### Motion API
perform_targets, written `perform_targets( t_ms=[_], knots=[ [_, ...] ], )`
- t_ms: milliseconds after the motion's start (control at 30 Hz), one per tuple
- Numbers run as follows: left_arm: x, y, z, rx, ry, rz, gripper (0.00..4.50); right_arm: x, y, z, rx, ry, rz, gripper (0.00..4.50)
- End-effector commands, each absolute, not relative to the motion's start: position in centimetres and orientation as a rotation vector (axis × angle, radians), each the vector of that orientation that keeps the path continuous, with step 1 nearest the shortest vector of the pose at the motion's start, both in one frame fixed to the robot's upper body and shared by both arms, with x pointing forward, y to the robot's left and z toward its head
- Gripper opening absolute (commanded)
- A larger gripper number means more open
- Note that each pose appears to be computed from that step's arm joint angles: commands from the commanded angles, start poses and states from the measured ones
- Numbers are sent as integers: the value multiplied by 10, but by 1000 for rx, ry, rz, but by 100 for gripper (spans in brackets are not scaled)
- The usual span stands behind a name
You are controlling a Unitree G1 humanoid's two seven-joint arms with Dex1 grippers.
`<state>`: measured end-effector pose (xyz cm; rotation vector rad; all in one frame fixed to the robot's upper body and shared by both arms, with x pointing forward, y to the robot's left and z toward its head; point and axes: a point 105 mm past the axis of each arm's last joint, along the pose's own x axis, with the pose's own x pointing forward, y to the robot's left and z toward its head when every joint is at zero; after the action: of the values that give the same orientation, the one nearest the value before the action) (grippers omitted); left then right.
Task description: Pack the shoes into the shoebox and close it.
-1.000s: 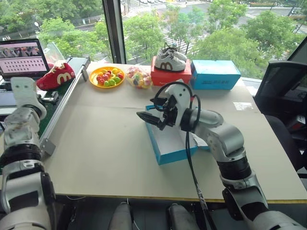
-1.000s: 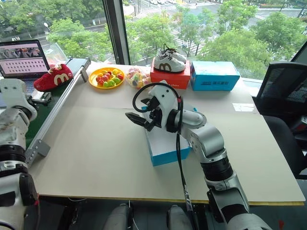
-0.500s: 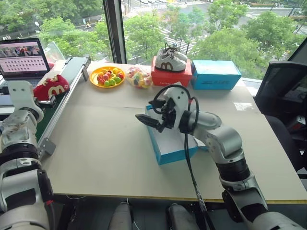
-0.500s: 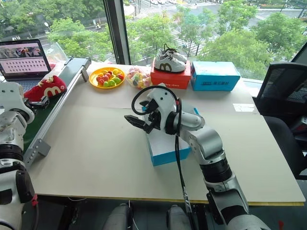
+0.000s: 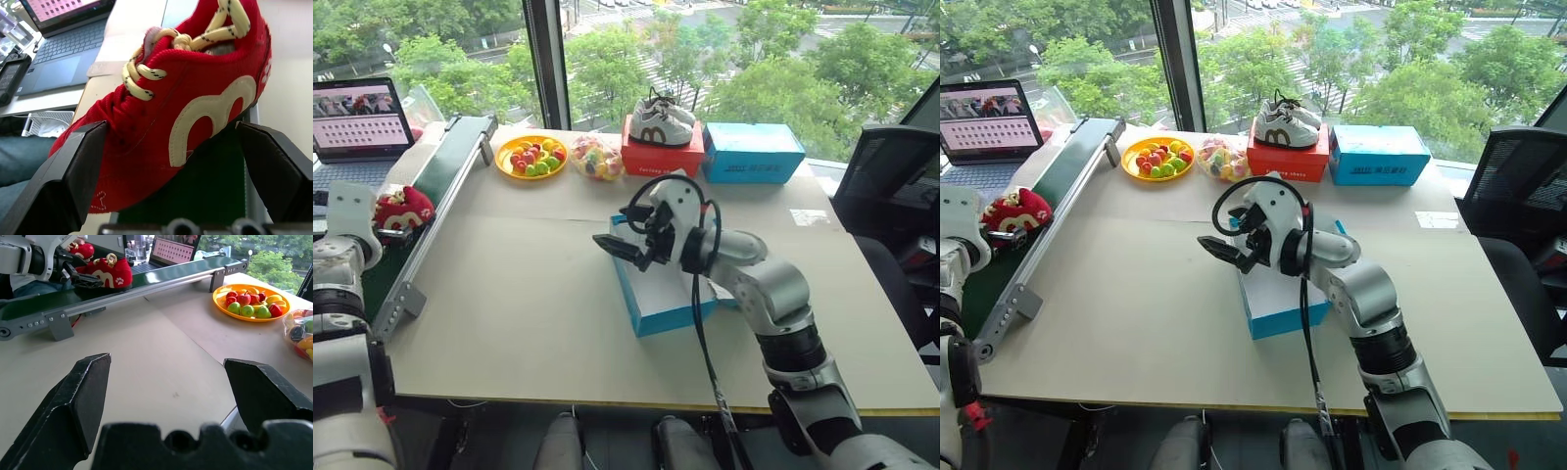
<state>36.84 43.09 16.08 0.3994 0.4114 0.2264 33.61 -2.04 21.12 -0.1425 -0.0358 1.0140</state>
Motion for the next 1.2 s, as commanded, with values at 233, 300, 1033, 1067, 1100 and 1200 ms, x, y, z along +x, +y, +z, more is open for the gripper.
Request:
perform_targets(
  t_ms=[233, 300, 1033, 1067, 1100, 1200],
  knots=[
    [368, 426, 171, 465, 439, 114, 221, 334, -32, 226, -155, -112, 968, 450],
    [370, 423, 171, 455, 432, 105, 160, 334, -33, 226, -157, -112, 965, 450],
    [400, 200, 283, -92, -83, -490, 4, 351, -78, 265, 90, -157, 874, 450],
    [396, 175, 281, -148, -83, -550, 4, 353, -86, 272, 157, -167, 857, 450],
    [392, 156, 279, -196, -77, -591, 4, 354, -92, 276, 206, -170, 847, 450],
    [380, 120, 270, -330, -58, -662, 4, 352, -98, 275, 276, -148, 848, 450]
  ],
)
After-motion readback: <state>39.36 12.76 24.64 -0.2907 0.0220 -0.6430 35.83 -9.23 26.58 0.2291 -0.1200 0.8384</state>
